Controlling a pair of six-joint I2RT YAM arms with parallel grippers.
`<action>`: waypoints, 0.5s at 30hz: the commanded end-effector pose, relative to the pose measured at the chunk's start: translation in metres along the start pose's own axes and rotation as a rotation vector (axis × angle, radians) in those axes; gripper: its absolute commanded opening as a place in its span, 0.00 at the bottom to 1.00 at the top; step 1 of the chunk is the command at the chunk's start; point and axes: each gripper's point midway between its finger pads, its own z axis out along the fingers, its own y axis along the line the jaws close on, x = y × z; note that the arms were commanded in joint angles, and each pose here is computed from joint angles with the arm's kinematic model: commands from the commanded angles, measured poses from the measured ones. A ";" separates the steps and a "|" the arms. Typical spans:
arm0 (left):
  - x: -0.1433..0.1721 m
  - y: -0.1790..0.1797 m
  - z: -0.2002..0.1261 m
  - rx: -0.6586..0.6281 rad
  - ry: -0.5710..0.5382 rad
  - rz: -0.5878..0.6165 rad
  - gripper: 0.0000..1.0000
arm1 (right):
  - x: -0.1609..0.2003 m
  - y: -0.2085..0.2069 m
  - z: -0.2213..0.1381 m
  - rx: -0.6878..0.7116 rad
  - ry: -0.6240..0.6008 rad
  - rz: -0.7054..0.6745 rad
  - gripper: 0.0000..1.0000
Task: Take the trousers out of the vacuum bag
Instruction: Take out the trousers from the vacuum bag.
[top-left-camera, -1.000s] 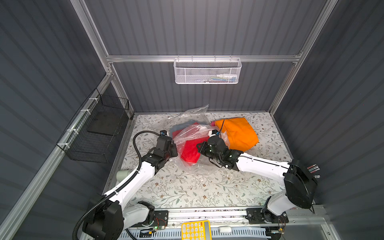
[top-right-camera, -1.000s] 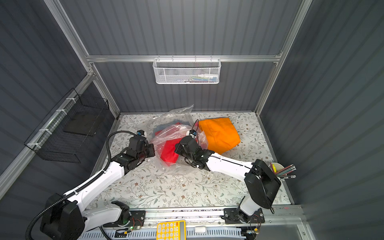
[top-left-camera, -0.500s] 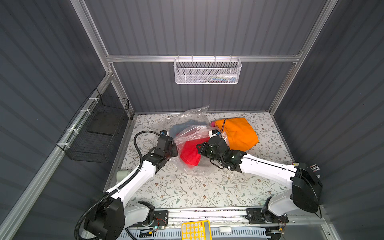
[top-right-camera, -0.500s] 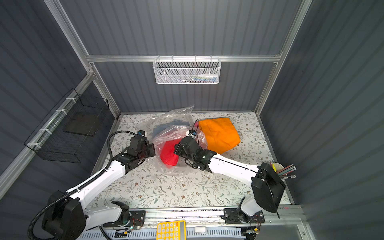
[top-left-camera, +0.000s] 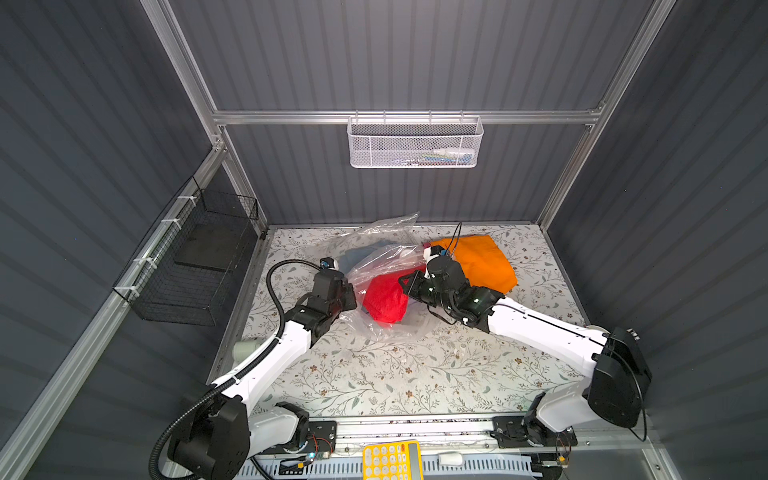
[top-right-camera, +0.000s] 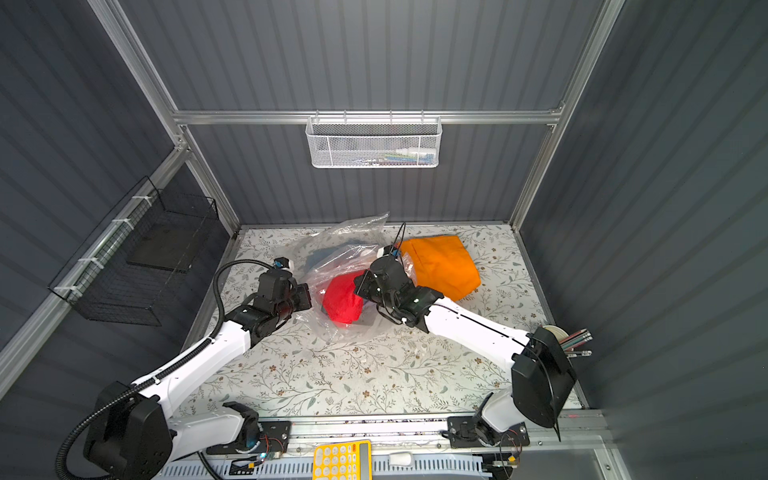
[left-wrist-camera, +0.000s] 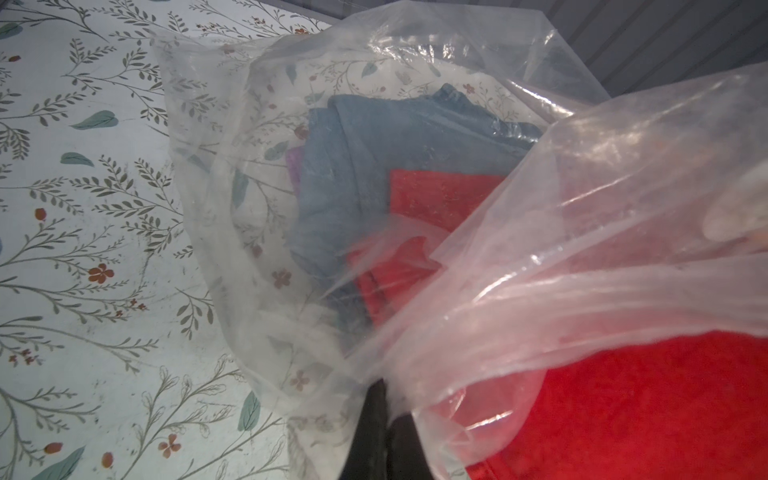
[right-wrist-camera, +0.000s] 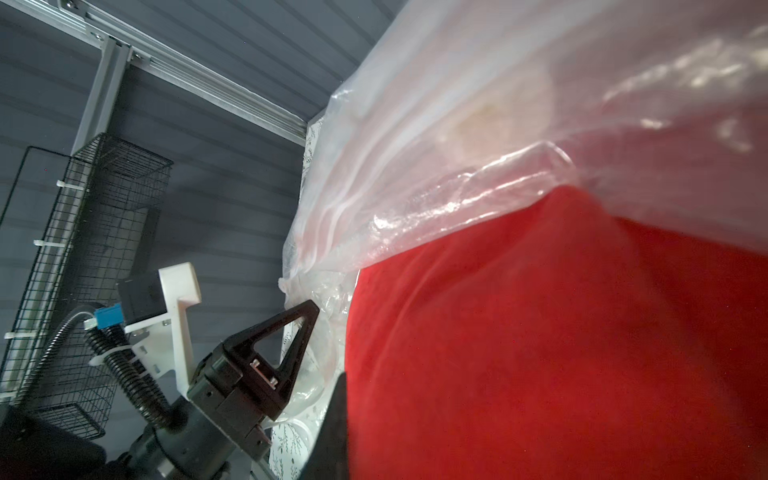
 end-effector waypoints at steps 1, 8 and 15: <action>0.015 0.001 0.002 0.013 0.043 -0.016 0.00 | -0.052 0.055 -0.033 -0.191 -0.185 0.021 0.00; 0.012 -0.029 -0.018 0.074 -0.003 0.052 0.00 | -0.026 0.013 -0.002 -0.112 -0.132 0.080 0.00; 0.034 -0.044 -0.030 0.080 0.006 0.144 0.00 | 0.015 -0.039 0.025 -0.014 -0.086 0.114 0.00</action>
